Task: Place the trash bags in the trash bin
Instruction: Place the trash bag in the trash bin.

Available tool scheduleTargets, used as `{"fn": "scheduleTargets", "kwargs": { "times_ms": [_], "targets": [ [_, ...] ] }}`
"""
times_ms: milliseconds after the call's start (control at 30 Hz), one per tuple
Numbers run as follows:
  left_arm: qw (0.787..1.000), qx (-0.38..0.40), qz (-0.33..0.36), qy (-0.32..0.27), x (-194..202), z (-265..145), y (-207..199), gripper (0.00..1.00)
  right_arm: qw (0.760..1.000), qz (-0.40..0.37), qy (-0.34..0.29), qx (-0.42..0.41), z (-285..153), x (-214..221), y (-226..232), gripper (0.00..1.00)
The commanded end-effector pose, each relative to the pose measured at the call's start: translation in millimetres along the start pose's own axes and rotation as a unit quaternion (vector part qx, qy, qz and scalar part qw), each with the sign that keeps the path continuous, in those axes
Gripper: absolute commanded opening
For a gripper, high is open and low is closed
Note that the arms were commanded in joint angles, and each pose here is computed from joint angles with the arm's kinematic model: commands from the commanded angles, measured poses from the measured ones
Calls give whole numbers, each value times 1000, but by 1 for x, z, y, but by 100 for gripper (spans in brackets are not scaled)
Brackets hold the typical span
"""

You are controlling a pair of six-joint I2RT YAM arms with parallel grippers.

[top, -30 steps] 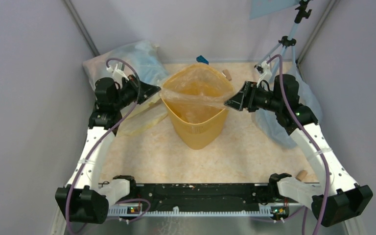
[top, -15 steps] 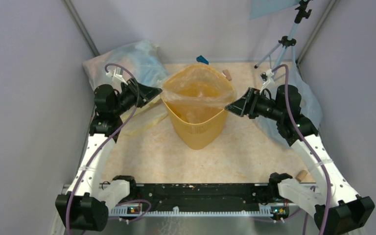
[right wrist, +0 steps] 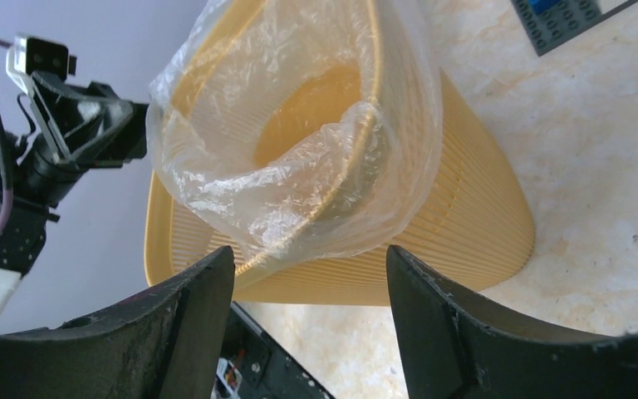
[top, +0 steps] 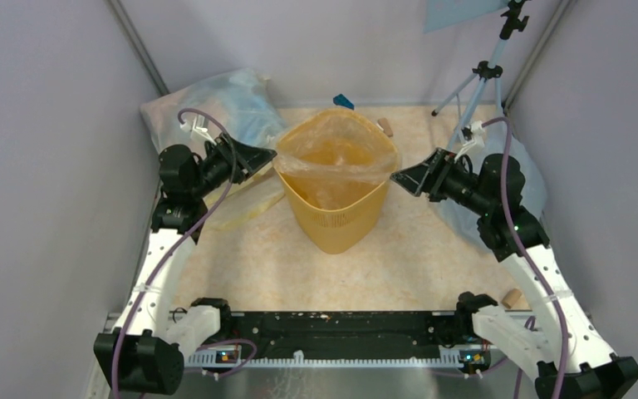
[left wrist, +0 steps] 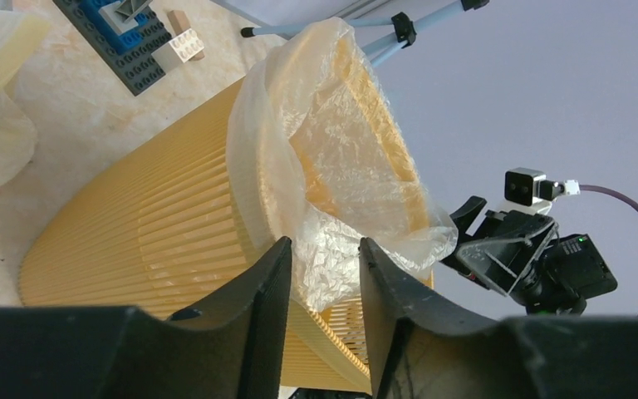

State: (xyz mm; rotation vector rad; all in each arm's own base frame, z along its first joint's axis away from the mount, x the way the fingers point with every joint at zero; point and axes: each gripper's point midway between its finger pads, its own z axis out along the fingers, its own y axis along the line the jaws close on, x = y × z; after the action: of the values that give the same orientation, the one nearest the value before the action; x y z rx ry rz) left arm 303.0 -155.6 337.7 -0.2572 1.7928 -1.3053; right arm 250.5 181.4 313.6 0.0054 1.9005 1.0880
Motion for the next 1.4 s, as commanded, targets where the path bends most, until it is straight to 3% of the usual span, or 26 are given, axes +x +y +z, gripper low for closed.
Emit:
{"fn": "scheduleTargets", "kwargs": {
  "times_ms": [0,233,800,1133,1233,1367],
  "targets": [
    [1000,8,12,-5,0,-4,-2,45,996,41,-72,28,-12,-21,-8,67],
    [1000,-3,15,-17,-5,-9,5,46,987,112,-111,17,-18,-22,-21,63],
    [1000,20,-14,13,4,1,10,32,977,194,-74,-58,4,-6,-16,54],
    [1000,19,-13,7,1,2,11,5,973,210,-66,-75,10,-7,-14,50],
    [1000,19,-12,8,2,2,11,0,971,216,-64,-82,12,-7,-12,45],
    [1000,20,-11,10,3,0,10,0,968,229,-60,-87,14,-5,-14,30]
  ]
}}
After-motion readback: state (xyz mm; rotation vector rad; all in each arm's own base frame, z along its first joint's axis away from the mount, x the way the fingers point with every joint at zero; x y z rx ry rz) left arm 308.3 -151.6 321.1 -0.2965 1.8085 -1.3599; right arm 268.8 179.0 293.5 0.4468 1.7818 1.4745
